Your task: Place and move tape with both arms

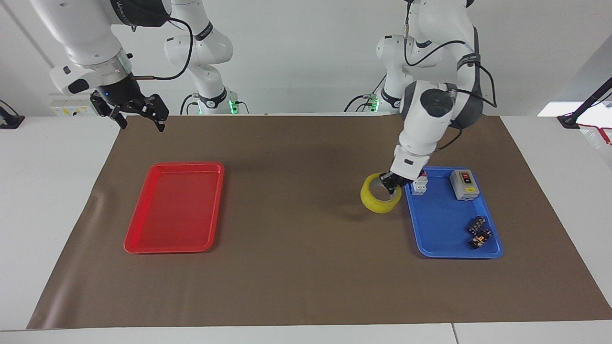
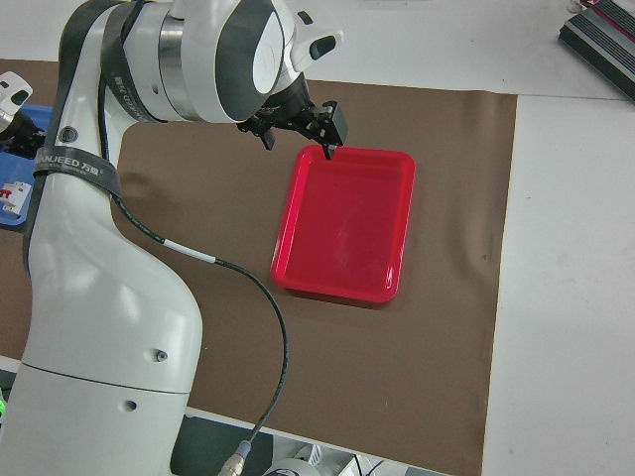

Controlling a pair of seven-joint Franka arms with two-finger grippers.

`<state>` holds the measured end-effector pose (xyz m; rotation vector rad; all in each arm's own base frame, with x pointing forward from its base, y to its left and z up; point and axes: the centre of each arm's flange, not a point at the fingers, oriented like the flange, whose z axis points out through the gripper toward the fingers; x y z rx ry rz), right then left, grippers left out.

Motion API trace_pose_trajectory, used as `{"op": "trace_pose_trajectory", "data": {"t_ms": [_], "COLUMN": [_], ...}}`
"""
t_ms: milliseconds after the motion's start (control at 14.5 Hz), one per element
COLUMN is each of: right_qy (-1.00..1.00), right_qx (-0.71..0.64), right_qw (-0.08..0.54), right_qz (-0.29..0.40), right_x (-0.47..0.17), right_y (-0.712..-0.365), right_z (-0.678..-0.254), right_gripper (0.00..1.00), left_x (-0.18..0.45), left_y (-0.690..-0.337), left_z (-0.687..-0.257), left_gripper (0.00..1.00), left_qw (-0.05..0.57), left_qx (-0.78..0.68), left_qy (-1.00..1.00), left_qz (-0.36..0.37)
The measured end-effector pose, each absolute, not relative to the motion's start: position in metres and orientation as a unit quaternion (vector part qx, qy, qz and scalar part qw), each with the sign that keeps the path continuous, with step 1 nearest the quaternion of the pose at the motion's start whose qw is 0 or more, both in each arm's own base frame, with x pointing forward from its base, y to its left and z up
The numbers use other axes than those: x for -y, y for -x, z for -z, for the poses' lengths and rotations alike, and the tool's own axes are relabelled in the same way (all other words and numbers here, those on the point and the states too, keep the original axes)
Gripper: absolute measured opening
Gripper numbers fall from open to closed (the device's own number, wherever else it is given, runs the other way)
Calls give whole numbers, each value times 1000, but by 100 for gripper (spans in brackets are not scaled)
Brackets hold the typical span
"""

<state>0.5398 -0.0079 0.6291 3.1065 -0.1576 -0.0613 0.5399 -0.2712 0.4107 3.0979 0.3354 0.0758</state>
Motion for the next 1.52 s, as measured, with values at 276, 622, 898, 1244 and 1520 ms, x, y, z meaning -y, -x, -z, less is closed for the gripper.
{"op": "trace_pose_trajectory", "data": {"t_ms": [276,622,898,1244,1520], "right_qy": [-998,-998,-998,-998,-998], "right_qx": [51,51,51,51,51], "right_qw": [15,15,15,15,15], "right_qz": [20,20,20,20,20], "right_x": [8,8,8,8,8], "right_y": [-540,-540,-540,-540,-540], "right_z": [-629,-629,-629,-629,-629], "right_gripper": [100,100,100,100,100], "left_x": [353,394,409,414,414], "left_y": [-499,-473,-465,-454,-454], "left_z": [-392,-347,-325,-316,-319], "left_gripper": [21,21,21,21,59], "left_qw": [19,-2,-5,-7,-5], "left_qx": [-112,-93,-90,-80,-80], "left_qy": [-992,-994,-995,-996,-996], "left_qz": [-45,-51,-50,-47,-49]}}
